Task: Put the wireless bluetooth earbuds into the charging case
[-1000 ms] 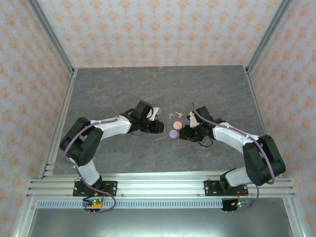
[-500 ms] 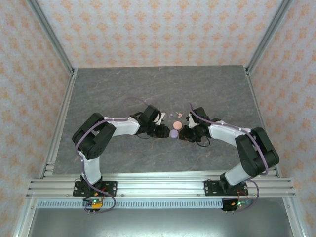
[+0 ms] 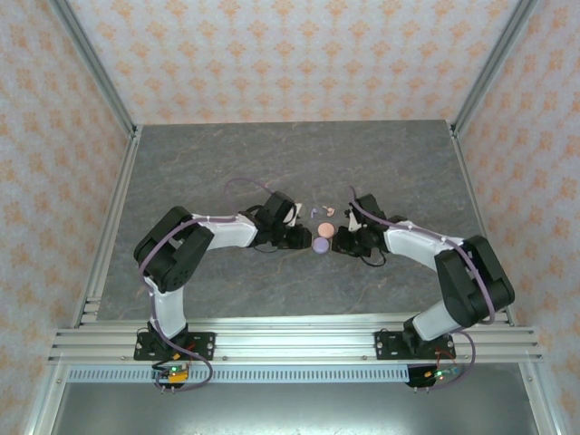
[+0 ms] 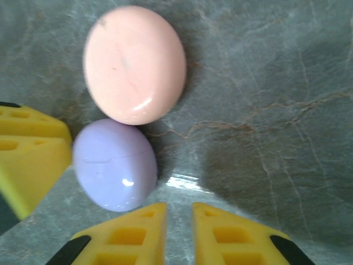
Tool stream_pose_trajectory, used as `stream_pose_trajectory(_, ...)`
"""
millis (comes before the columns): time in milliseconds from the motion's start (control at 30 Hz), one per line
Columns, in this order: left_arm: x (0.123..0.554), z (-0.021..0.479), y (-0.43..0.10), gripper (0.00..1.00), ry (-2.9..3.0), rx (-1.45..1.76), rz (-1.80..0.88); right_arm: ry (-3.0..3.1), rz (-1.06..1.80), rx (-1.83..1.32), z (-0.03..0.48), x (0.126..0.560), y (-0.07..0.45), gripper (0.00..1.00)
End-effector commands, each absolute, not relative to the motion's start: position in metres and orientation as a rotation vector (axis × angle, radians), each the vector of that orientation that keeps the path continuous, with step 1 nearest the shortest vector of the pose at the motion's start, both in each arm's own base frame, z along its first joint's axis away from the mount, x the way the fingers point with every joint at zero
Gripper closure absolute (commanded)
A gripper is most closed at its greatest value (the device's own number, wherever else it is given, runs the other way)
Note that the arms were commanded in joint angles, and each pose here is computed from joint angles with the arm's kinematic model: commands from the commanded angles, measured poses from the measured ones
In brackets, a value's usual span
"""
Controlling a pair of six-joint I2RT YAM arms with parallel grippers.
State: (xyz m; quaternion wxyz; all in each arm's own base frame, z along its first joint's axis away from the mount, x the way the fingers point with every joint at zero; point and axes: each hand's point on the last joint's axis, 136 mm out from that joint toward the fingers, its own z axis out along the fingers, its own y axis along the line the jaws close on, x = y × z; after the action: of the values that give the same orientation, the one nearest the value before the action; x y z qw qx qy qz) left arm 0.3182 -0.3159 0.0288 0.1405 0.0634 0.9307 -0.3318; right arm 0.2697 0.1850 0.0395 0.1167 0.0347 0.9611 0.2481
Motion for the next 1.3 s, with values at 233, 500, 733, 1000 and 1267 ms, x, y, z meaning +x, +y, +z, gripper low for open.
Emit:
stream_pose_trajectory(233, 0.316, 0.064, -0.322, 0.59, 2.577, 0.092, -1.155, 2.728, 1.022, 0.080, 0.067, 0.289, 0.205, 0.66)
stream_pose_trajectory(500, 0.310, 0.056, -0.323, 0.54, 2.589, 0.027, -1.213, 2.758, 1.086, 0.086, 0.056, 0.296, 0.214, 0.66)
stream_pose_trajectory(733, 0.304, 0.049, -0.331, 0.53, 2.615, 0.039, -1.232, 2.788, 1.042, 0.100, 0.048, 0.299, 0.212, 0.69)
stream_pose_trajectory(1000, 0.303, 0.037, -0.336, 0.53, 2.644, 0.028, -1.237, 2.821, 0.997, 0.121, 0.035, 0.297, 0.207, 0.73)
stream_pose_trajectory(1267, 0.300, 0.025, -0.342, 0.54, 2.671, 0.003, -1.253, 2.829, 1.008, 0.128, 0.030, 0.295, 0.207, 0.79)
